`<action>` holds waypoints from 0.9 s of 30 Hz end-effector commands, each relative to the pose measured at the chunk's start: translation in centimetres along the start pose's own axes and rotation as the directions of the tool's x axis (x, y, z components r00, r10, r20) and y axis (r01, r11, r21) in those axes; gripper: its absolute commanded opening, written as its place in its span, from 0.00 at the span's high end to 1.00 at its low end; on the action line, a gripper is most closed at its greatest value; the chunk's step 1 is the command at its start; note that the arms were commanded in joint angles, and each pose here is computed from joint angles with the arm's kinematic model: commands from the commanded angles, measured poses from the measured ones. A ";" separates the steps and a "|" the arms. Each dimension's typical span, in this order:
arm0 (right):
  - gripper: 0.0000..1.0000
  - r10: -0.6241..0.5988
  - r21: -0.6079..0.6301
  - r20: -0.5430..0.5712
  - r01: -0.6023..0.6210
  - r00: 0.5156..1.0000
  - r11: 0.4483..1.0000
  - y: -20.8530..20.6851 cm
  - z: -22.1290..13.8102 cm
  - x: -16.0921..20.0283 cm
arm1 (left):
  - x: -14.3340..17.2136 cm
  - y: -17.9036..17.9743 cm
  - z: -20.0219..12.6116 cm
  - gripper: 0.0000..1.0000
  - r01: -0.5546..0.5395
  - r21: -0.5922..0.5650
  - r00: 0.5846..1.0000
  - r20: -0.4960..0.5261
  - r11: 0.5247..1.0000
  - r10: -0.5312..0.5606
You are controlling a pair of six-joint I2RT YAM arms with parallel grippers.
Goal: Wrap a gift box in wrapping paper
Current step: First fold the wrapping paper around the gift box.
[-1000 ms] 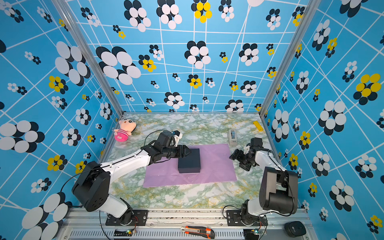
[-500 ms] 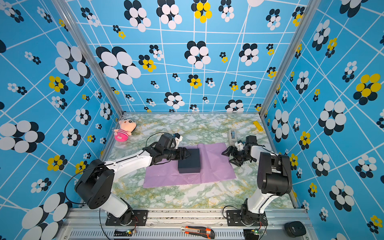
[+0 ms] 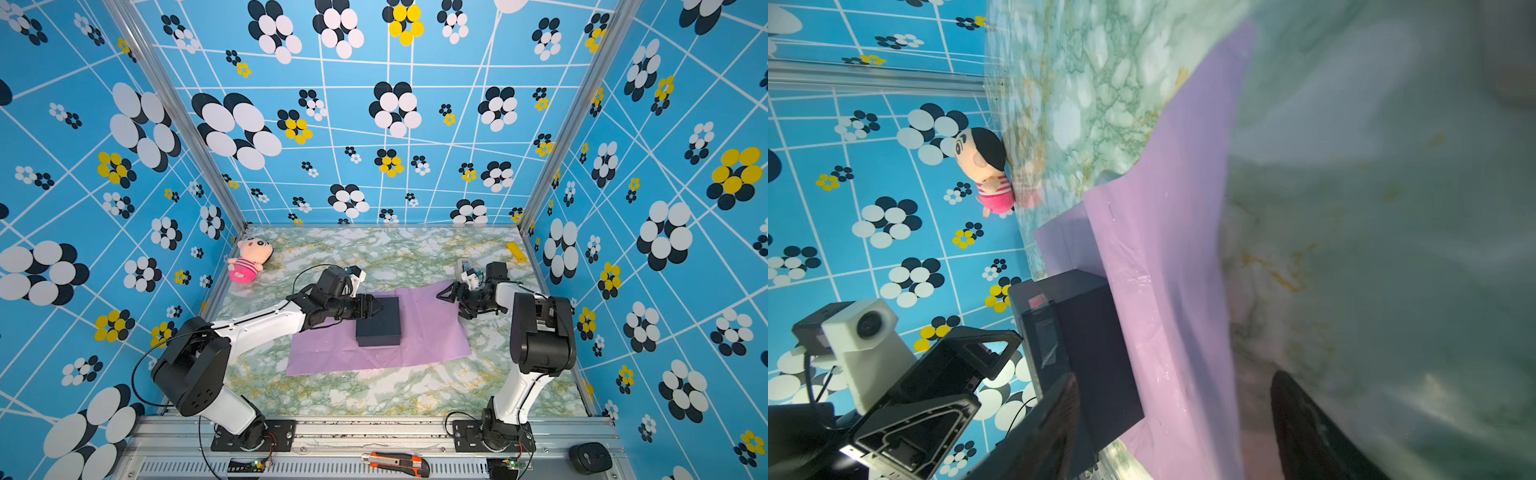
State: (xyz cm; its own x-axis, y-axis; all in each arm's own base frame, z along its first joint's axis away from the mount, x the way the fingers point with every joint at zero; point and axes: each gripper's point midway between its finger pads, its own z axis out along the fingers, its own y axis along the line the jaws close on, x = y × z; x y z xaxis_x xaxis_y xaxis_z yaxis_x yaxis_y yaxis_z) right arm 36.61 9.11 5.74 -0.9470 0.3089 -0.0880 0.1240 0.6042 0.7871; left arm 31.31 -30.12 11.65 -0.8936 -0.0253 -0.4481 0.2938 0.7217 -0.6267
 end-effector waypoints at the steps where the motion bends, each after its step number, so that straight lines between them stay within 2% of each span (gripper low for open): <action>1: 0.25 -0.034 -0.105 -0.027 0.031 0.999 0.994 2.4 -0.4 0.7 | 0.8 1.5 0.7 0.31 0.013 -0.037 1.000 -0.026 0.999 -0.014; 6: 0.26 -0.072 -0.111 -0.062 0.065 0.995 0.992 3.5 -1.0 2.2 | 0.8 1.5 0.7 0.32 0.011 -0.037 1.000 -0.028 0.999 -0.012; 10: 0.25 -0.105 -0.009 -0.040 0.104 0.994 0.994 3.6 -2.8 3.1 | 0.7 1.6 0.7 0.31 0.012 -0.038 1.000 -0.024 0.999 -0.013; 14: 0.29 -0.075 0.095 -0.075 0.082 0.994 0.992 2.1 -3.3 4.4 | 0.7 1.7 0.7 0.31 0.012 -0.040 1.000 -0.024 0.999 -0.013; 18: 0.36 -0.055 0.225 -0.105 0.077 0.993 0.971 0.0 -4.0 5.5 | 0.6 1.8 0.7 0.31 0.010 -0.041 1.000 -0.023 0.999 -0.011; 22: 0.46 -0.061 0.257 -0.114 0.088 0.992 0.962 -0.3 -4.4 5.9 | 0.7 1.8 0.7 0.32 0.010 -0.041 1.000 -0.021 0.999 -0.011; 27: 0.65 -0.089 0.299 -0.094 0.114 0.992 0.947 0.1 -5.0 5.7 | -0.1 1.2 0.0 0.32 0.006 -0.030 1.000 0.002 1.000 -0.006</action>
State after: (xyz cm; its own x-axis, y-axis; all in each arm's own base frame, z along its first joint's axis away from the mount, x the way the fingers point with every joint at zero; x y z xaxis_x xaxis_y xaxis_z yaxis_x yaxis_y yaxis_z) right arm 30.56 7.47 7.82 -0.9756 0.2003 -0.0902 0.1073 0.7928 0.6000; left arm 31.58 -30.21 11.64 -0.8895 -0.0277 -0.4561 0.2993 0.7189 -0.6274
